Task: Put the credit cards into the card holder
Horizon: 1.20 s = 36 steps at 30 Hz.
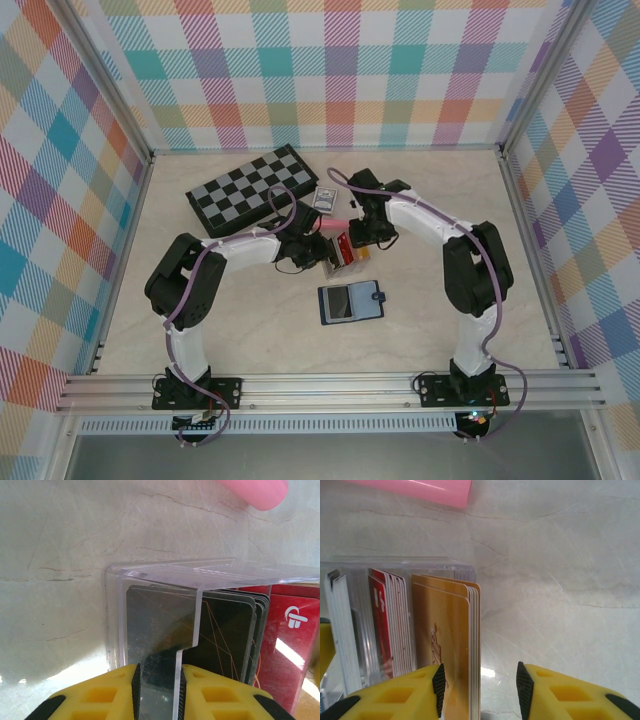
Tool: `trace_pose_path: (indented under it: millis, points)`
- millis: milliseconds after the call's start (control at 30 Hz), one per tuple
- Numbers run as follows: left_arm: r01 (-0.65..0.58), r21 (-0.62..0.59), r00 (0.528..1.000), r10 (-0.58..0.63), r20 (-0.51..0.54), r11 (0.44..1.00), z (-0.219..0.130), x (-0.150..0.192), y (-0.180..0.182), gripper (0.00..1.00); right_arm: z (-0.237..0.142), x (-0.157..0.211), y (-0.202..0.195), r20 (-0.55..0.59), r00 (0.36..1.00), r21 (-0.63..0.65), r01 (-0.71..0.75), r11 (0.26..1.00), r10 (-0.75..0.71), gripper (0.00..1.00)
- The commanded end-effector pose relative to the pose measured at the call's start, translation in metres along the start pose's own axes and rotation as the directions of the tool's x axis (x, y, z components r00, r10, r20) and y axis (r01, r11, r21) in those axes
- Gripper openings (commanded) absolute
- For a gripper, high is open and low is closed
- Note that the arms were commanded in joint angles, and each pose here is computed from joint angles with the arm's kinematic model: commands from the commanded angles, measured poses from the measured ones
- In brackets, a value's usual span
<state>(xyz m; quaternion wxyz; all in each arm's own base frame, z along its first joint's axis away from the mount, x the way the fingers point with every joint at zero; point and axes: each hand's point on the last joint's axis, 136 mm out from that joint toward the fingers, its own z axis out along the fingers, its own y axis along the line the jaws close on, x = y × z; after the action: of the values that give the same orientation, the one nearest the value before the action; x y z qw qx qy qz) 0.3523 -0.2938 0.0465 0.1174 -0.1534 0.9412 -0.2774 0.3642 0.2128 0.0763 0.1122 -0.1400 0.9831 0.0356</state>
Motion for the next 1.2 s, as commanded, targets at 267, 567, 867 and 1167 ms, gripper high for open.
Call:
trace_pose_path:
  millis: [267, 567, 867, 1167]
  points:
    - [0.019, -0.086, 0.999, -0.023, -0.045, 0.996, 0.006, 0.012, 0.027, 0.25, -0.017, -0.01, -0.023, 0.055, 0.998, 0.13, -0.007, 0.991, 0.0, 0.45]
    - [0.018, -0.081, 0.999, -0.021, -0.046, 0.997, 0.006, 0.012, 0.026, 0.25, -0.025, -0.009, -0.021, 0.063, 0.998, 0.114, -0.009, 0.993, 0.002, 0.42]
    - [0.019, -0.081, 0.999, -0.023, -0.048, 0.997, 0.007, 0.012, 0.025, 0.24, -0.03, -0.009, -0.02, 0.073, 0.997, 0.108, -0.004, 0.994, -0.004, 0.34]
    - [0.017, -0.082, 0.998, -0.021, -0.052, 0.997, 0.007, 0.013, 0.026, 0.24, -0.026, -0.008, -0.013, 0.062, 0.998, 0.073, -0.003, 0.997, -0.002, 0.19]
